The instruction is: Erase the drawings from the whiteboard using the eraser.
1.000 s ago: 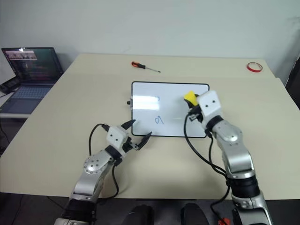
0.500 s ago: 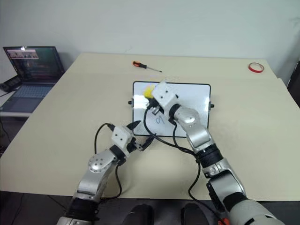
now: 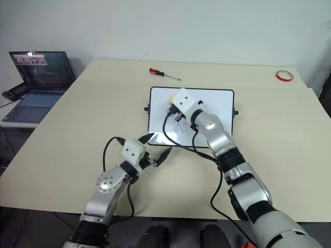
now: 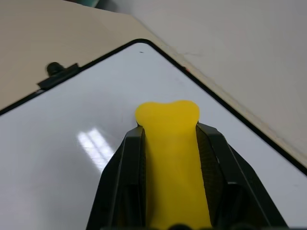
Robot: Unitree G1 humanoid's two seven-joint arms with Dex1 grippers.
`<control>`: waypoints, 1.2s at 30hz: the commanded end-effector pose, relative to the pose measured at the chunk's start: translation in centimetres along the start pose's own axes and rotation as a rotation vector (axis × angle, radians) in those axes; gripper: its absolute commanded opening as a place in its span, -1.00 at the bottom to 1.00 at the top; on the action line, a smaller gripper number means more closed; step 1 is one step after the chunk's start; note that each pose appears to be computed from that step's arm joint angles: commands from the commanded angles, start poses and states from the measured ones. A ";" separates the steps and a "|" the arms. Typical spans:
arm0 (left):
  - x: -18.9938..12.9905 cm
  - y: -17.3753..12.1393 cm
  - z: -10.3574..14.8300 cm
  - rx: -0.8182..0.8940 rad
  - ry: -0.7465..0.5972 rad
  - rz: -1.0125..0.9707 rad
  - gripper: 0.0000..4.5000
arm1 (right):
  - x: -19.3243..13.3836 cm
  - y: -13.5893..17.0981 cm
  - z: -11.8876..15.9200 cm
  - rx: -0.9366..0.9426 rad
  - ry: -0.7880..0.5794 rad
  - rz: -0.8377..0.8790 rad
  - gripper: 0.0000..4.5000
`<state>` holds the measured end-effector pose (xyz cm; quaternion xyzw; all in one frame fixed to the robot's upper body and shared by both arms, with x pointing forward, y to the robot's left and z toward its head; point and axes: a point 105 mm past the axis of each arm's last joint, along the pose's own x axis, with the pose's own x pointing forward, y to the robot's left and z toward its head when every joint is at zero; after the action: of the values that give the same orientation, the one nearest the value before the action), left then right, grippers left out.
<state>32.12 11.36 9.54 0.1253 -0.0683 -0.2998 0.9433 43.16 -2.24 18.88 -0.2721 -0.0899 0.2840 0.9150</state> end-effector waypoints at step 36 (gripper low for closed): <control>0.2 -0.1 1.4 0.020 -0.048 -0.012 1.00 | -6.8 2.0 -1.3 0.075 -0.010 0.099 -0.48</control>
<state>32.22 11.19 9.59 0.1273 -0.0693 -0.3036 0.9417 37.56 -4.70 14.51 -0.2478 -0.0407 0.3417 0.9056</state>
